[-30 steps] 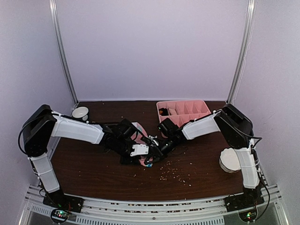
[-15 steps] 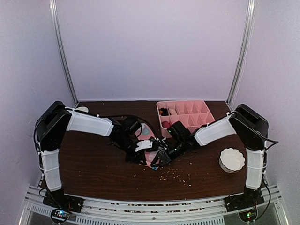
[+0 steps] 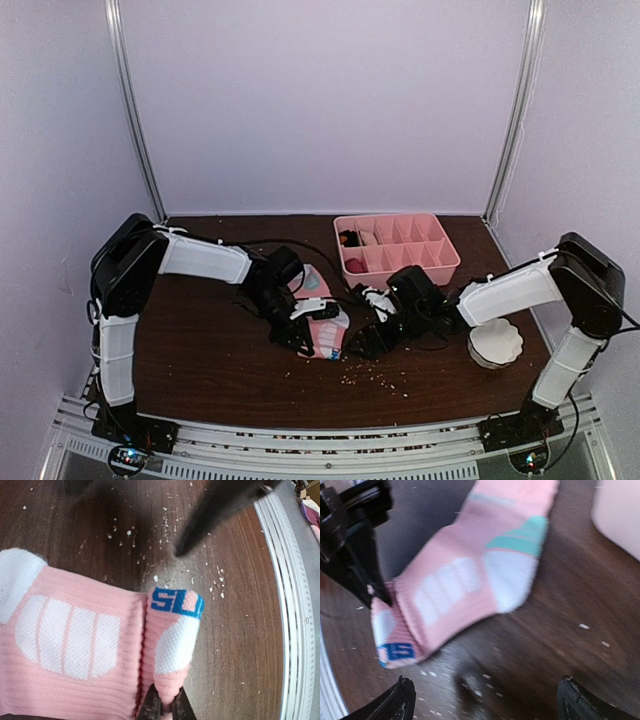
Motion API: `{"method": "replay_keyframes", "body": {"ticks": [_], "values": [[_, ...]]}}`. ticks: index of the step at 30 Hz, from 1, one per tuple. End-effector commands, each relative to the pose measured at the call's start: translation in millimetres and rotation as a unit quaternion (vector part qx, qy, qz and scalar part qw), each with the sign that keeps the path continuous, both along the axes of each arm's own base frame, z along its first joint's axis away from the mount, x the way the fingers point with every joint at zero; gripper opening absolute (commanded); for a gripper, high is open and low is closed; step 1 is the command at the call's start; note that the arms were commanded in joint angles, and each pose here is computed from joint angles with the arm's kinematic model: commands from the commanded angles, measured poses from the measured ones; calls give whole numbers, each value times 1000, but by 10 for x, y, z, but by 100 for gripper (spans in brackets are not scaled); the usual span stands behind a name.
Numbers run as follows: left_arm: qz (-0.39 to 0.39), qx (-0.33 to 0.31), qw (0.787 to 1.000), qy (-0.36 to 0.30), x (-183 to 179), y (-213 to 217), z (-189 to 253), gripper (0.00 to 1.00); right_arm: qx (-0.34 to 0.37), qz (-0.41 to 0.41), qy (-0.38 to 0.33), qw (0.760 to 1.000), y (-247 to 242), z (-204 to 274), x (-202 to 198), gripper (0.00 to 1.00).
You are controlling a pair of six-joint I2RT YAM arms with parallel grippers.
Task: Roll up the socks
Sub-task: Roll the sock at the center of the board.
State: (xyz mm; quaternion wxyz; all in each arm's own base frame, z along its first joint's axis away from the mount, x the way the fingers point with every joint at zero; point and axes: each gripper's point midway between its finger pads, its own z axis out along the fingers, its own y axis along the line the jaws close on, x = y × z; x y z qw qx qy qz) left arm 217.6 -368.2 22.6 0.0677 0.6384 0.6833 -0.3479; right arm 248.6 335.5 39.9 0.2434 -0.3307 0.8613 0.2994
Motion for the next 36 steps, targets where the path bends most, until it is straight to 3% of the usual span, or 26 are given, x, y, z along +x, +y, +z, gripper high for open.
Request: {"method": "replay_keyframes", "body": {"ticks": [1, 3, 5, 7, 8, 13, 20, 25, 29, 36], "values": [[14, 97, 995, 32, -130, 299, -275, 0, -105, -157, -147, 971, -701, 182, 449, 100], [12, 104, 994, 37, -150, 316, -284, 0, -104, -238, -179, 949, -903, 377, 615, 100], [7, 111, 993, 43, -164, 331, -304, 0, -86, -267, -151, 948, -981, 361, 613, 100], [2, 121, 991, 49, -161, 341, -341, 0, -9, -228, -137, 964, -823, 413, 582, 99], [2, 126, 991, 52, -155, 349, -363, 0, -3, -206, -135, 969, -763, 403, 536, 99], [3, 143, 986, 86, -185, 343, -440, 0, -73, -73, -200, 974, -404, 246, 123, 98], [4, 182, 975, 125, -167, 397, -505, 0, -41, 106, -285, 952, 135, 292, -562, 81], [9, 194, 967, 166, -187, 348, -484, 0, -56, 148, -315, 936, 441, 287, -560, 62], [6, 197, 965, 176, -199, 371, -500, 0, -62, 169, -318, 931, 625, 209, -494, 53], [-2, 208, 964, 164, -205, 437, -623, 0, -52, 173, -289, 940, 823, 85, -314, 38]]}}
